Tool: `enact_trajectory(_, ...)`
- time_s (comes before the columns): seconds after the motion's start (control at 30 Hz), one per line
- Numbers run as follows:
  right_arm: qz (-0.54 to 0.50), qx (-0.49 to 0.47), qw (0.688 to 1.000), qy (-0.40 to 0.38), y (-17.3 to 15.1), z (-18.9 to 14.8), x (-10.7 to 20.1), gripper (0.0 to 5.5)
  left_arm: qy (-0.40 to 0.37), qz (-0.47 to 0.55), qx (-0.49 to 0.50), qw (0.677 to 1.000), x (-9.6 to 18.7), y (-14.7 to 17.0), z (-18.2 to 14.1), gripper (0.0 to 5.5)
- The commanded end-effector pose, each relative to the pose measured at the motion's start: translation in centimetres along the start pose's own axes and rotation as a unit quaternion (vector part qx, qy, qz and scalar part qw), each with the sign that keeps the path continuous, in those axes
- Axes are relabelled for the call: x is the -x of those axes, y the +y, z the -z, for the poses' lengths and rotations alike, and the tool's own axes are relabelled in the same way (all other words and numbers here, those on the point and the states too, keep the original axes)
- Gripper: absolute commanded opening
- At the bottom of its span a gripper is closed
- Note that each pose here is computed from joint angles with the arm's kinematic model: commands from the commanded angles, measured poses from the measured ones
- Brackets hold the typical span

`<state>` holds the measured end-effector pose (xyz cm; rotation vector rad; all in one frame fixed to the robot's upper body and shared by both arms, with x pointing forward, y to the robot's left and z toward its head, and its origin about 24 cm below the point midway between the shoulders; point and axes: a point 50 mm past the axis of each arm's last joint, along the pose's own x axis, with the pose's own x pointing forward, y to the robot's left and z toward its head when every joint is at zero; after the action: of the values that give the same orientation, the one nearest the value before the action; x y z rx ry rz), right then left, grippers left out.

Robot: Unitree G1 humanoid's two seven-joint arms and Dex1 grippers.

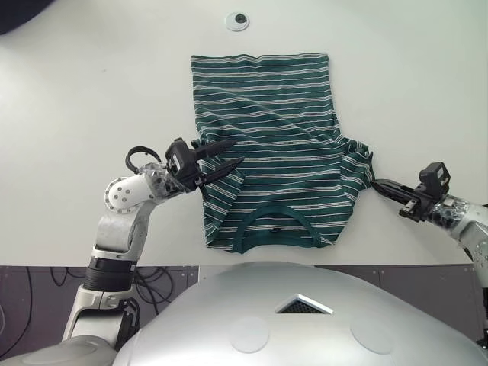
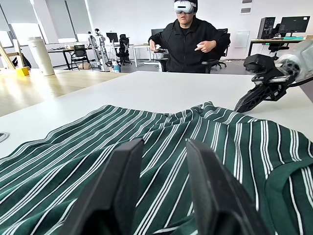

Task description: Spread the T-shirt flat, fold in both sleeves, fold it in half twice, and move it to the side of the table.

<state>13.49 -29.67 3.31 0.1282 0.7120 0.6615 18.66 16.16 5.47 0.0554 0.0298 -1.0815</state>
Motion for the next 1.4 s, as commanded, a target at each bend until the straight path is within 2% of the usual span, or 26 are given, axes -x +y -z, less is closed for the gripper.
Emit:
enact_trajectory(0.03, -0.011, -0.027, 0.998, -0.050, 0.1, -1.6, 2.2, 0.03, 0.005, 0.003, -0.008, 1.000, -0.1, 0.1, -0.3, 1.55)
enact_trajectory(0.33, -0.022, -0.026, 0.997, -0.063, 0.2, -2.2, 2.5, 0.03, 0.002, 0.001, -0.008, 1.000, -0.6, 0.2, -0.4, 1.55)
enact_trajectory(0.43, -0.011, -0.004, 0.999, -0.044, 0.0, -1.8, 2.2, 0.03, 0.001, 0.001, -0.008, 1.000, -0.6, 0.2, -0.5, 1.55)
enact_trajectory(0.6, 0.009, 0.001, 1.000, -0.001, -0.5, -0.5, 1.6, 0.81, 0.002, 0.001, -0.008, 1.000, -0.8, 0.1, -0.6, 1.55)
enact_trajectory(0.87, -0.009, -0.001, 1.000, 0.020, -0.1, 0.4, 0.1, 1.97, 0.001, -0.002, -0.004, 1.000, -0.7, 0.1, -0.6, 1.55)
enact_trajectory(1.1, -0.028, -0.003, 0.999, 0.022, 0.4, 0.4, -0.9, 1.97, 0.003, -0.003, -0.001, 1.000, -0.7, 0.1, -0.6, 1.55)
enact_trajectory(1.4, -0.019, -0.005, 1.000, 0.022, 0.4, 0.3, -0.9, 0.41, 0.006, -0.002, -0.003, 1.000, -0.6, 0.1, -0.5, 1.55)
